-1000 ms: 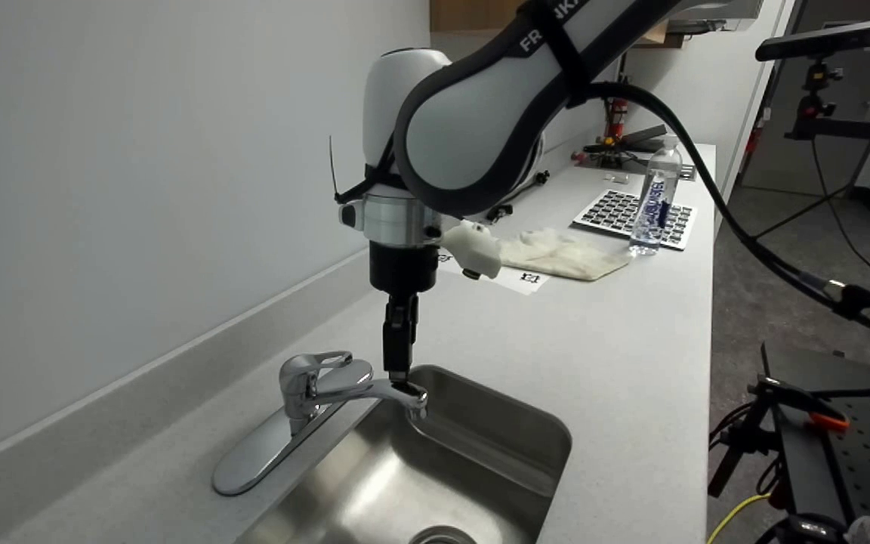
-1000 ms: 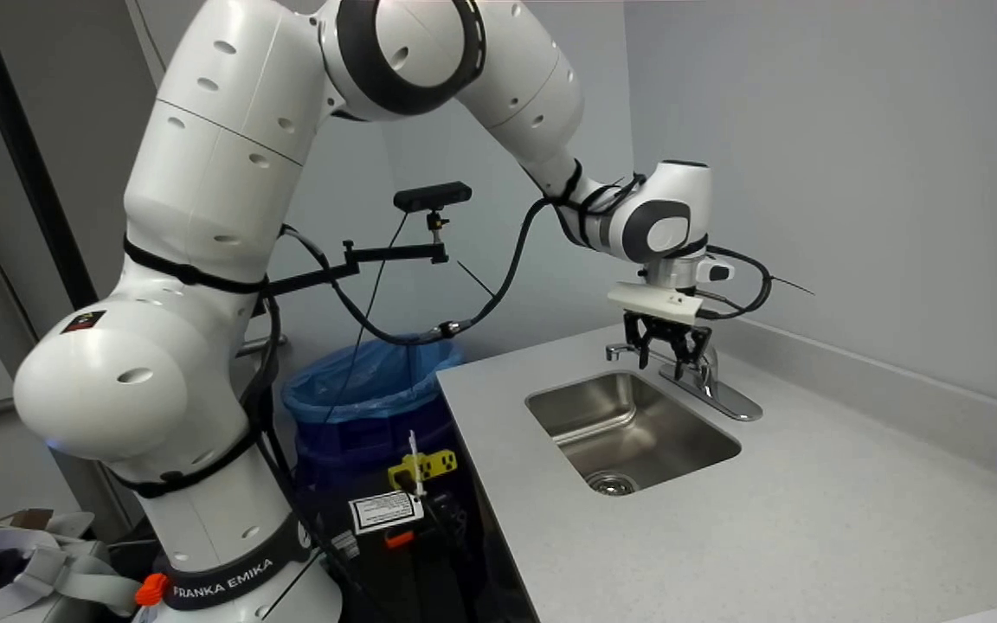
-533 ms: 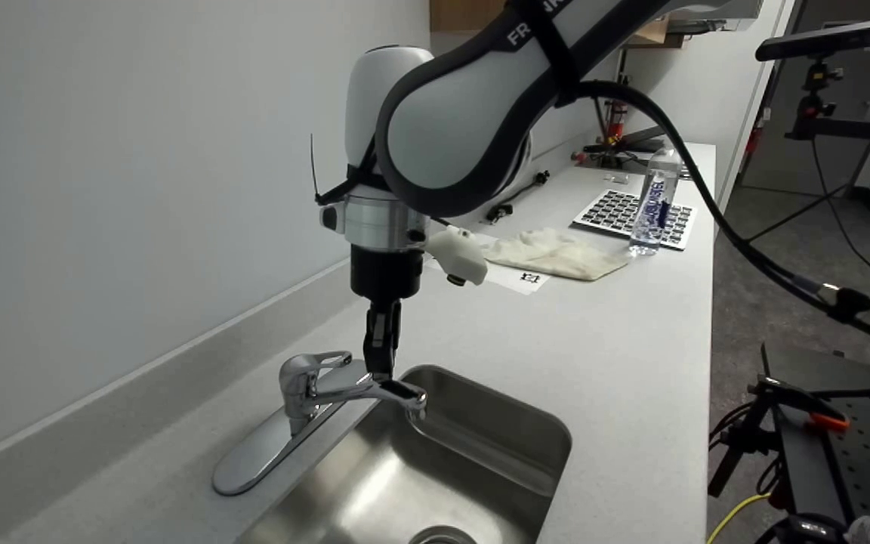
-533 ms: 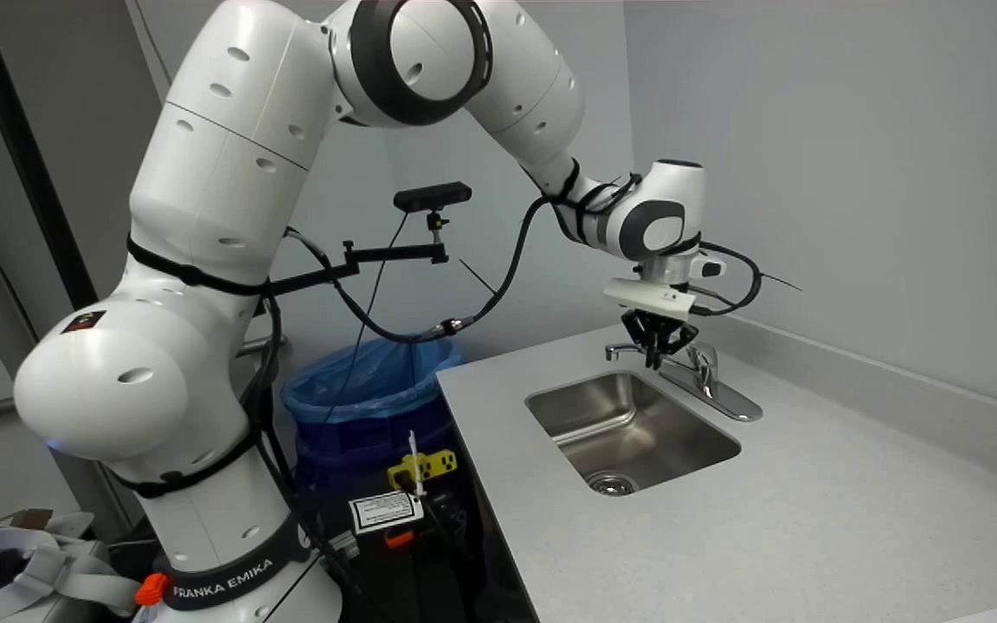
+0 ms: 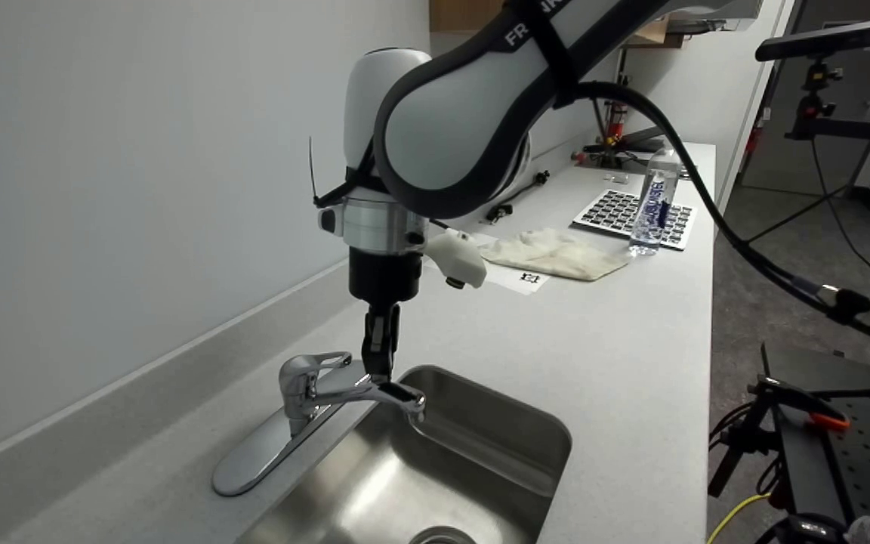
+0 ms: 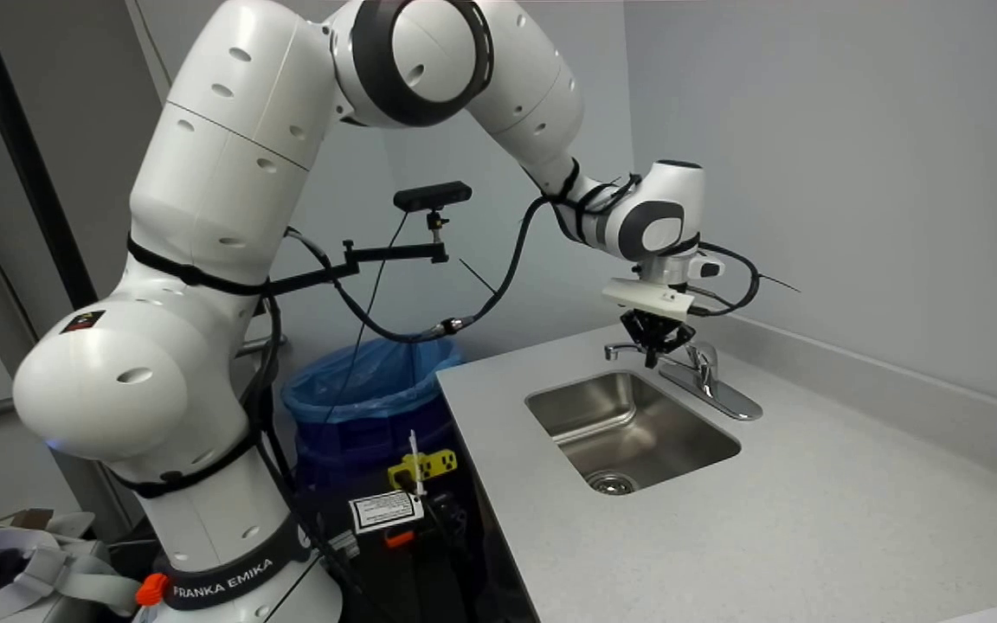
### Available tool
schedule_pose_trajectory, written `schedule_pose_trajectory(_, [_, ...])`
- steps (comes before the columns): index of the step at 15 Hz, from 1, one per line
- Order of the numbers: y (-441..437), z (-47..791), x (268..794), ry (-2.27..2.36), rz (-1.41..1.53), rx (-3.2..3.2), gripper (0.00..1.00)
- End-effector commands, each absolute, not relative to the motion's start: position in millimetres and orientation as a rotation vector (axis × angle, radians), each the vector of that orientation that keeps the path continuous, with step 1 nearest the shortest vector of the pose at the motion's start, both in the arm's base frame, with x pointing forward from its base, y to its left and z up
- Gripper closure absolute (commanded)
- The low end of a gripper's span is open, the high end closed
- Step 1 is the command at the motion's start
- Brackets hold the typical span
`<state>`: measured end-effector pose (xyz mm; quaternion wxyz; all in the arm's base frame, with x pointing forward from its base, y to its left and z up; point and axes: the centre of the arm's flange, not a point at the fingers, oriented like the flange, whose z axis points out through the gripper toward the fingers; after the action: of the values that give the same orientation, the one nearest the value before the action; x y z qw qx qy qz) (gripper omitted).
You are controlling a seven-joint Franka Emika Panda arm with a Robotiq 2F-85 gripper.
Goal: Move the faucet to the left
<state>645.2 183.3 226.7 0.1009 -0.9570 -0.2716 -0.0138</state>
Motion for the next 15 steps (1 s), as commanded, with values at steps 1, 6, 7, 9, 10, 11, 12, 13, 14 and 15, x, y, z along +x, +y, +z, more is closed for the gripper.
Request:
schedule_pose_trajectory(1, [211,218,644,-0.86,-0.046,-2.753,1.0])
schedule_pose_trajectory(6, [236,215,643,-0.926,-0.051,-2.714,1.0])
schedule_pose_trajectory(7, [242,215,643,-0.943,-0.06,-2.71,1.0])
schedule_pose_trajectory(9, [251,215,644,-0.969,-0.074,-2.7,1.0])
schedule_pose_trajectory(10, [256,215,645,-0.979,-0.079,-2.694,1.0])
schedule_pose_trajectory(11, [260,216,645,-0.992,-0.084,-2.687,1.0])
schedule_pose_trajectory(12, [266,214,644,-1.009,-0.088,-2.678,1.0])
schedule_pose_trajectory(13, [273,212,642,-1.028,-0.092,-2.67,1.0])
schedule_pose_trajectory(14, [277,215,644,-1.042,-0.117,-2.666,1.0])
schedule_pose_trajectory(15, [281,216,645,-1.06,-0.131,-2.662,1.0])
